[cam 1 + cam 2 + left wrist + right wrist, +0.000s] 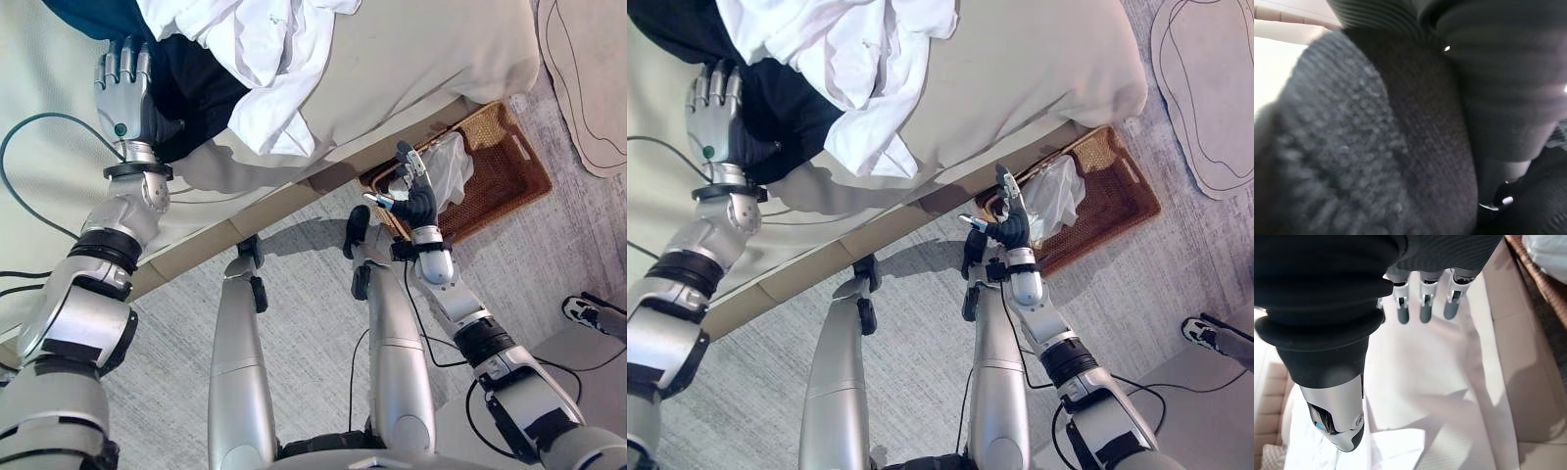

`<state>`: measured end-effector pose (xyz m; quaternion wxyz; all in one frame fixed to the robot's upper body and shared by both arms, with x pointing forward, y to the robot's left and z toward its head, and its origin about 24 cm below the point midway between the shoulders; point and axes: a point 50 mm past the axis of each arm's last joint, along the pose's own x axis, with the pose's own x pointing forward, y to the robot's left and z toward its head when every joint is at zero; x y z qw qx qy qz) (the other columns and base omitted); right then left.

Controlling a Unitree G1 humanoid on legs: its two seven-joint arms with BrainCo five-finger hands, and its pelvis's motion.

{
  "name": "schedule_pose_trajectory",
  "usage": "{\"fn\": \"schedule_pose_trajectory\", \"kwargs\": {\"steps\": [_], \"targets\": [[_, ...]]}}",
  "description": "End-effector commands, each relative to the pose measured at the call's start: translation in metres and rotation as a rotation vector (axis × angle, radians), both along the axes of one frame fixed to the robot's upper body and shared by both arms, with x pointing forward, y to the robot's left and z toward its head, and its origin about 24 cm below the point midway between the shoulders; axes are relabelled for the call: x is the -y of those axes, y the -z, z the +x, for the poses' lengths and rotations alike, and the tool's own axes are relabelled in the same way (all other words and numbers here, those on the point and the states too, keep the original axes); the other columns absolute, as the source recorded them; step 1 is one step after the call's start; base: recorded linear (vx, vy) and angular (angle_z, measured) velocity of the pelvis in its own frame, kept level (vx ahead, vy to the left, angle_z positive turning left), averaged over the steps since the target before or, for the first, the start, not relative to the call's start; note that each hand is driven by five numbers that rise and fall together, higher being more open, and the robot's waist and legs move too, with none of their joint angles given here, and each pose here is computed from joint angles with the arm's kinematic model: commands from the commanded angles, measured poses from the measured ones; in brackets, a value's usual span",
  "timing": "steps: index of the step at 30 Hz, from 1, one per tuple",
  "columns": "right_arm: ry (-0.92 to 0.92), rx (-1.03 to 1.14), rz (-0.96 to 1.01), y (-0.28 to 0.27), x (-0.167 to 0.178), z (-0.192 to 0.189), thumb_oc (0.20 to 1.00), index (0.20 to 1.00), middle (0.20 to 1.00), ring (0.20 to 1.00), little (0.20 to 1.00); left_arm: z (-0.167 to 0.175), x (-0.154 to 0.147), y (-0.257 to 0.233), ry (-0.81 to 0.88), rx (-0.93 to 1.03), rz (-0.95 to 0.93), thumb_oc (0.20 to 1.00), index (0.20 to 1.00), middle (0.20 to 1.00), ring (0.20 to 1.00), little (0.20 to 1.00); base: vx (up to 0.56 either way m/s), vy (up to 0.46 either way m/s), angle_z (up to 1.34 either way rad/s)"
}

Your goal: Pick up clothes into the bucket

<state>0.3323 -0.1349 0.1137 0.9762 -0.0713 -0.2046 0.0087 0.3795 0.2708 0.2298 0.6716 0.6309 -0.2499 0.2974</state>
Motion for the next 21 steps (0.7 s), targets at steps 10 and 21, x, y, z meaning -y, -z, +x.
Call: {"fn": "schedule_pose_trajectory", "kwargs": {"steps": [10,21], "targets": [[-0.039,0.06,0.036,-0.01,0.006,-0.008,1.0,1.0,1.0,1.0,1.0,0.011,-0.005,0.01,-0.056,-0.264,0.103,0.2,0.2,0.2,0.2,0.2,0.0,0.0,0.0],[-0.008,0.028,0.041,-0.002,0.013,-0.008,1.0,1.0,1.0,1.0,1.0,-0.003,-0.014,0.05,-0.031,-0.321,0.024,0.2,0.2,0.2,0.2,0.2,0.0,-0.002,0.0]]}}
